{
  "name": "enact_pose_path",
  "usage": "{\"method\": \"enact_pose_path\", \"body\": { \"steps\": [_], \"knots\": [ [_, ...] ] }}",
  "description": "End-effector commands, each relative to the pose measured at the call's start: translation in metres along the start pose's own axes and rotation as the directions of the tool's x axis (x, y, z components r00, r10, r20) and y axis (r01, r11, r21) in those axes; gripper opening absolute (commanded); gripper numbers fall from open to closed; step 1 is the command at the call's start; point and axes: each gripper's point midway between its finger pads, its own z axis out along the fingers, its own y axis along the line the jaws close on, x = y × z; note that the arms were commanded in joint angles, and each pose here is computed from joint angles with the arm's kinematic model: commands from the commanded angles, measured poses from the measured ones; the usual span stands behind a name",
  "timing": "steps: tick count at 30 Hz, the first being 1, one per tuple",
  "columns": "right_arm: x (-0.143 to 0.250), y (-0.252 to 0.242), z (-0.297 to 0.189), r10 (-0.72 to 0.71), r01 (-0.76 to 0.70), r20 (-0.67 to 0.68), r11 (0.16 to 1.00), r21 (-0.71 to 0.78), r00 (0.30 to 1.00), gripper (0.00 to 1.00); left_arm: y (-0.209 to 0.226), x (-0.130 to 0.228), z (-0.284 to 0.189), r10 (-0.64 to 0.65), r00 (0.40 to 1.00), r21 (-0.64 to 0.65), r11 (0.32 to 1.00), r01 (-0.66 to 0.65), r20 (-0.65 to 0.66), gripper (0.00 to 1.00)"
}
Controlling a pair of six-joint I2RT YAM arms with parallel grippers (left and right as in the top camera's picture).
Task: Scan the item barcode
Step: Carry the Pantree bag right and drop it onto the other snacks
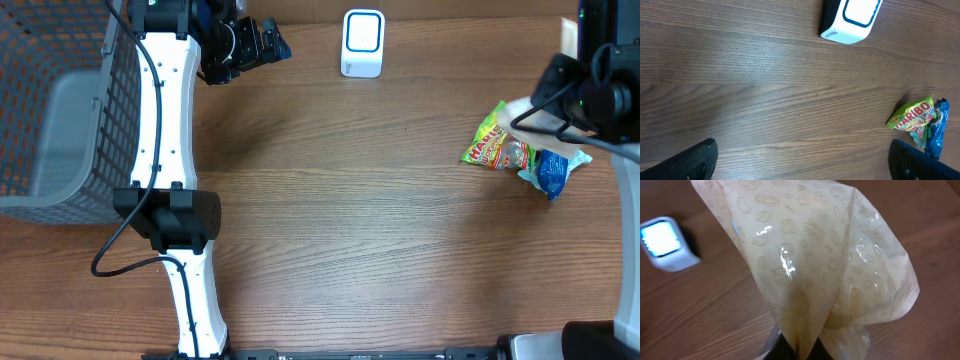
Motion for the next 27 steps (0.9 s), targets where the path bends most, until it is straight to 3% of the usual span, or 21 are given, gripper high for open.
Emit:
{"method": "enact_pose_path", "body": {
  "steps": [1, 7, 13, 19, 23, 24, 27],
  "knots": [
    [0.007, -0.029, 0.034, 0.031, -0.025, -0.040, 0.992, 0.127, 0.999, 0.04, -0.008, -0.003, -0.010, 0.021, 0.999, 0.004, 1.000, -0.021, 0.032, 1.00],
    [0.026, -0.040, 0.107, 0.000, 0.012, -0.078, 0.990, 0.143, 0.997, 0.04, -0.008, -0.003, -0.010, 0.021, 0.999, 0.004, 1.000, -0.021, 0.032, 1.00],
    [0.037, -0.038, 0.145, 0.010, -0.004, -0.043, 0.990, 0.138, 0.999, 0.05, -0.008, -0.003, -0.010, 0.021, 0.999, 0.004, 1.000, -0.021, 0.032, 1.00],
    [0.037, -0.038, 0.147, 0.010, -0.003, -0.044, 0.990, 0.141, 0.999, 0.41, -0.008, -0.003, -0.010, 0.021, 0.999, 0.004, 1.000, -0.021, 0.032, 1.00],
    [0.039, -0.037, 0.147, 0.021, -0.014, -0.049, 0.991, 0.132, 0.999, 0.60, -0.008, -0.003, -0.010, 0.021, 0.999, 0.004, 1.000, -0.021, 0.032, 1.00],
    [0.038, -0.035, 0.146, 0.022, -0.015, -0.053, 0.993, 0.119, 0.998, 0.69, -0.008, -0.003, -0.010, 0.021, 0.999, 0.004, 1.000, -0.021, 0.032, 1.00],
    [0.035, -0.026, 0.137, 0.026, -0.021, -0.064, 0.997, 0.068, 0.998, 0.71, -0.008, -0.003, -0.010, 0.021, 0.999, 0.004, 1.000, -0.021, 0.032, 1.00]
  ]
}}
